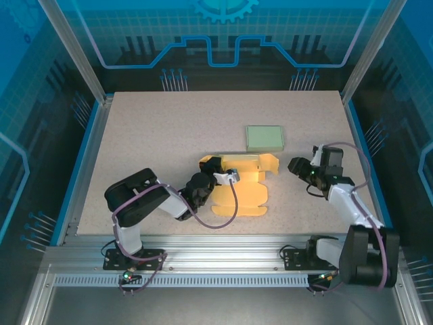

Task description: Fold the paper box

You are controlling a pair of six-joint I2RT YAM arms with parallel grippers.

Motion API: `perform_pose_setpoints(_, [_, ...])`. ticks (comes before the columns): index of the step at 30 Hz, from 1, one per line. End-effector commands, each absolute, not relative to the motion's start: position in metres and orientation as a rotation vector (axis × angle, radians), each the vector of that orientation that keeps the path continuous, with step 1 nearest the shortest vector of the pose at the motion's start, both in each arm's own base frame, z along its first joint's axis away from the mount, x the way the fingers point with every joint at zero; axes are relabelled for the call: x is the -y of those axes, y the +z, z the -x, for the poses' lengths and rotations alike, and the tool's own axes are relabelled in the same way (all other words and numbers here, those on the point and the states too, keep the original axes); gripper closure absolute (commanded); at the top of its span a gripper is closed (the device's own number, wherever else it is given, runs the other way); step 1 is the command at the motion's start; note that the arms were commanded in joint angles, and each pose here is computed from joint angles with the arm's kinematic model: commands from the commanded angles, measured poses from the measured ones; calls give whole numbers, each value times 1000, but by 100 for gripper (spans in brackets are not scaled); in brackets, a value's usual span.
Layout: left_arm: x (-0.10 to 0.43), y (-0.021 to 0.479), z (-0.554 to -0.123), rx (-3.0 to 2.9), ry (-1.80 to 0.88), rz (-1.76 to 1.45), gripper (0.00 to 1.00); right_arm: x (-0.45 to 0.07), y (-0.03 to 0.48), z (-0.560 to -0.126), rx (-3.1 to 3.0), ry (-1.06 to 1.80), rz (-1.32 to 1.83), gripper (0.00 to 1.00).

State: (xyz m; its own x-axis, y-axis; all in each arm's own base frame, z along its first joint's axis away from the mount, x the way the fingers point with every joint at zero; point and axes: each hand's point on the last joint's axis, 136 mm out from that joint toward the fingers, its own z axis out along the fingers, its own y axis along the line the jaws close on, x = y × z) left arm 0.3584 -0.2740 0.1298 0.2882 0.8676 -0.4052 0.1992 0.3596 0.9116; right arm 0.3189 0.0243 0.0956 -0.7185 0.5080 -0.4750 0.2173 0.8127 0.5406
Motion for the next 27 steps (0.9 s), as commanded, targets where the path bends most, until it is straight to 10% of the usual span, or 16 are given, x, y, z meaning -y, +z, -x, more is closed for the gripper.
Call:
perform_pose_setpoints(1, [276, 151, -355, -1183, 560, -1081, 100, -23, 118, -349, -2292, 623, -431, 45])
perform_pose_setpoints(27, [267, 126, -376, -1181, 741, -1195, 100, -108, 71, -357, -2410, 823, -167, 46])
